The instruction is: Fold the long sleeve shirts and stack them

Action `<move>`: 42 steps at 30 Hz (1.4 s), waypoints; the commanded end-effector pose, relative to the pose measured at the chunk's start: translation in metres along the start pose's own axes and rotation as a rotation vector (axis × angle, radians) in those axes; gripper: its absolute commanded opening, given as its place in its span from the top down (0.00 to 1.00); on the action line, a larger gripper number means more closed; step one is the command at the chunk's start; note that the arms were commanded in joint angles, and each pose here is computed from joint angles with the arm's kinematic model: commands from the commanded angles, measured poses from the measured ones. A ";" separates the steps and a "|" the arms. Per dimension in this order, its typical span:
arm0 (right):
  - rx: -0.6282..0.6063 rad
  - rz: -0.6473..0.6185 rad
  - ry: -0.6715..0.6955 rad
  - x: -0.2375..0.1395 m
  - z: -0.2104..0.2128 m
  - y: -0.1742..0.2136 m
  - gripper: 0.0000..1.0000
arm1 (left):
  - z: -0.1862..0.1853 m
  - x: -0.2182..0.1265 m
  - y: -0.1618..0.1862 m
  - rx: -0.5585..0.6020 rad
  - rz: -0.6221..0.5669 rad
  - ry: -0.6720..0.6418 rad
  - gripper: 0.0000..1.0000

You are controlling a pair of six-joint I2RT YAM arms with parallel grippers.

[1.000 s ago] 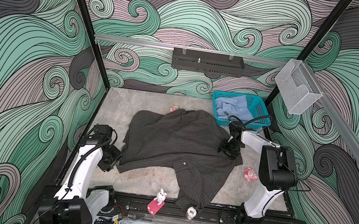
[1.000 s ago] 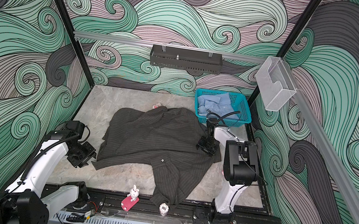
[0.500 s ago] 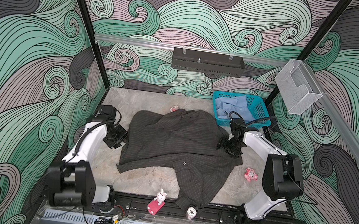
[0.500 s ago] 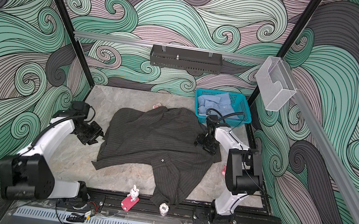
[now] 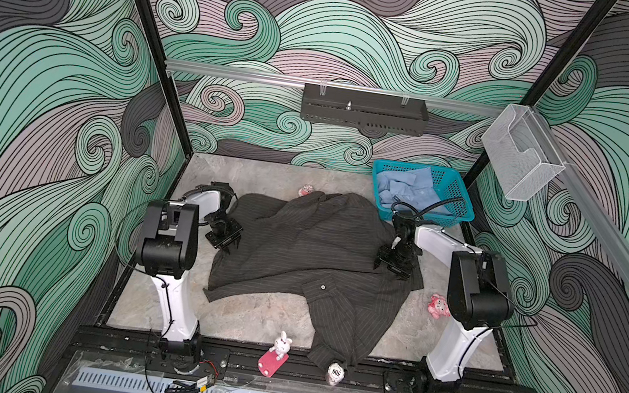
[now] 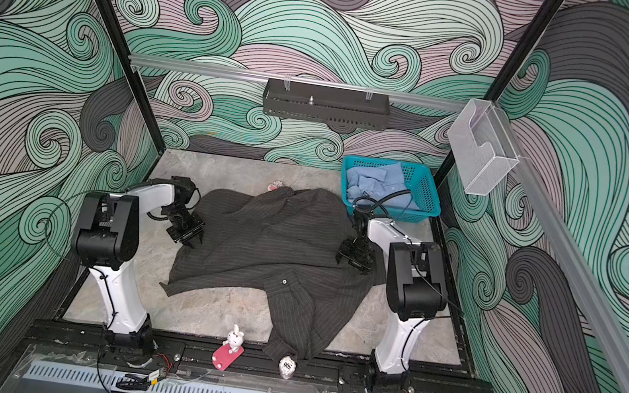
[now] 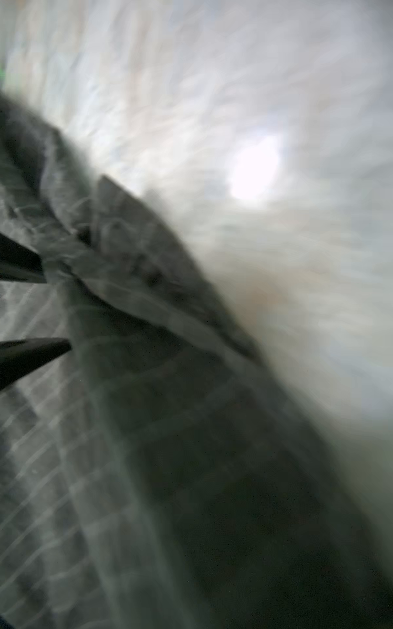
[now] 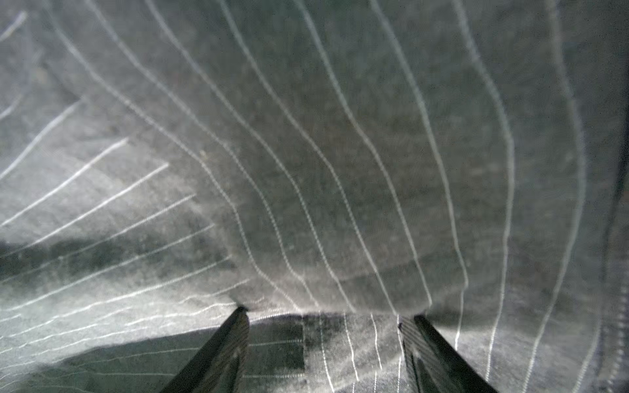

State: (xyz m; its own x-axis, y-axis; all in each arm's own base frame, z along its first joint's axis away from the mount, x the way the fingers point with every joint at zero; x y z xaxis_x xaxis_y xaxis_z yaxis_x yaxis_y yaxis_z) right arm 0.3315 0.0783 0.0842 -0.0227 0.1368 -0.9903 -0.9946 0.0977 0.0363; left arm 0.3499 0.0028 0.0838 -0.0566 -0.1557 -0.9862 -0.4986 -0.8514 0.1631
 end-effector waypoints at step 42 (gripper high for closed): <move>-0.153 -0.045 0.117 -0.014 -0.002 0.002 0.26 | 0.007 -0.089 -0.037 0.024 -0.099 0.102 0.46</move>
State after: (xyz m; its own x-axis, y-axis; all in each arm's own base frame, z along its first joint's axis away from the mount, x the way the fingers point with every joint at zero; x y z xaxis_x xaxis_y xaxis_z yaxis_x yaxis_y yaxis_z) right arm 0.3256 0.0769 0.0842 -0.0261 0.0358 -0.9990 -0.9988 -0.0418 0.0246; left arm 0.3442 0.0650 0.1107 -0.0978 -0.1487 -0.9840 -0.4466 -0.8770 0.1769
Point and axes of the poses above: each gripper's point midway between its finger pads, its own x axis out along the fingers, its own z axis along the line the jaws close on, y = z × x, the point moved 7 cm from there along -x, back along the fingers, and after that the axes turned 11 degrees about -x, right-handed, at the moved point
